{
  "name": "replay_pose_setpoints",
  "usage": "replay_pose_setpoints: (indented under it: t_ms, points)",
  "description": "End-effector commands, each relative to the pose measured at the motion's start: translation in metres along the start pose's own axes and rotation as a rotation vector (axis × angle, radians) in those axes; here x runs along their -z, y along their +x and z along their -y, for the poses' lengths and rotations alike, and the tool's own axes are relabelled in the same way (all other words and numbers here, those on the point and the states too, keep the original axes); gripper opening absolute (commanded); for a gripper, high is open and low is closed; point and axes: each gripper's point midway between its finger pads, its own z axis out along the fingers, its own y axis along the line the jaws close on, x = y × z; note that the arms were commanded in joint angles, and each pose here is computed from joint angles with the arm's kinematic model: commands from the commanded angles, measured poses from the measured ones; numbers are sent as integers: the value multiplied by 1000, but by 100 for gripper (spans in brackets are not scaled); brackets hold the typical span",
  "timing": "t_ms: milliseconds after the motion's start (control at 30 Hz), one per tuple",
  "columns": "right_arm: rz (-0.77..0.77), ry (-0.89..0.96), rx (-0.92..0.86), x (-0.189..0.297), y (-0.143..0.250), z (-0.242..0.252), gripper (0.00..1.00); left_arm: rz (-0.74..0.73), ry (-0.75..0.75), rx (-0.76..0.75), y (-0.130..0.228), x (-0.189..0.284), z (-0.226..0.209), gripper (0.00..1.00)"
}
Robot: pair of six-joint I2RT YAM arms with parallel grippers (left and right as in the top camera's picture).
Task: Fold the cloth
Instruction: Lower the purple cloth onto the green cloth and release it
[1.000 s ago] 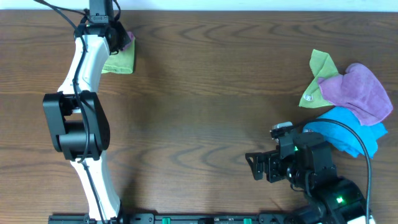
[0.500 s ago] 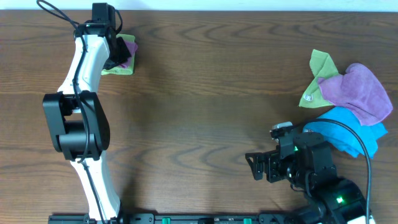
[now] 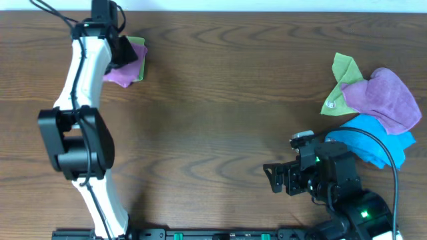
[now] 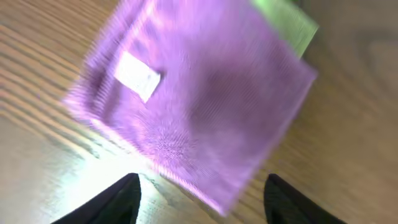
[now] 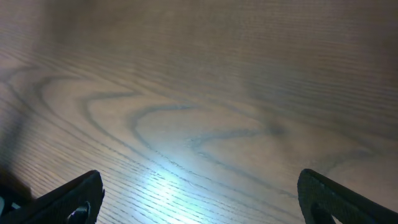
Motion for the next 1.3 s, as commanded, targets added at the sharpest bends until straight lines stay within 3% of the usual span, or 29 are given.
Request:
replay_pose_setpoints:
  t_ms: [0,233,400,567,800,833,867,900,933,967,1133,1267]
  points:
    - [0,11,-22,-1,1,3,99,110,17,28,-27,43,-8,70]
    - [0,11,-22,-1,1,3,99,141,31,36,-34,54,-9,81]
    - [0,11,-22,-1,1,3,99,115,66,31,-29,54,-3,80]
    - [0,11,-22,-1,1,3,99,98,97,29,-26,54,2,89]
    - [0,11,-22,-1,1,3,99,47,132,24,-15,54,7,90]
    - [0,11,-22,-1,1,3,99,43,125,24,-14,54,6,88]
    - [0,11,-22,-1,1,3,99,49,115,25,-15,54,4,73]
    - [0,11,-22,-1,1,3,99,64,108,26,-18,54,3,52]
    - [0,11,-22,-1,1,3,99,86,109,28,-23,54,4,16]
    - [0,11,-22,-1,1,3,99,108,117,30,-29,54,6,6]
    - [0,11,-22,-1,1,3,99,185,143,40,-52,35,16,6]
    - [0,11,-22,-1,1,3,99,176,137,43,-55,-8,21,6]
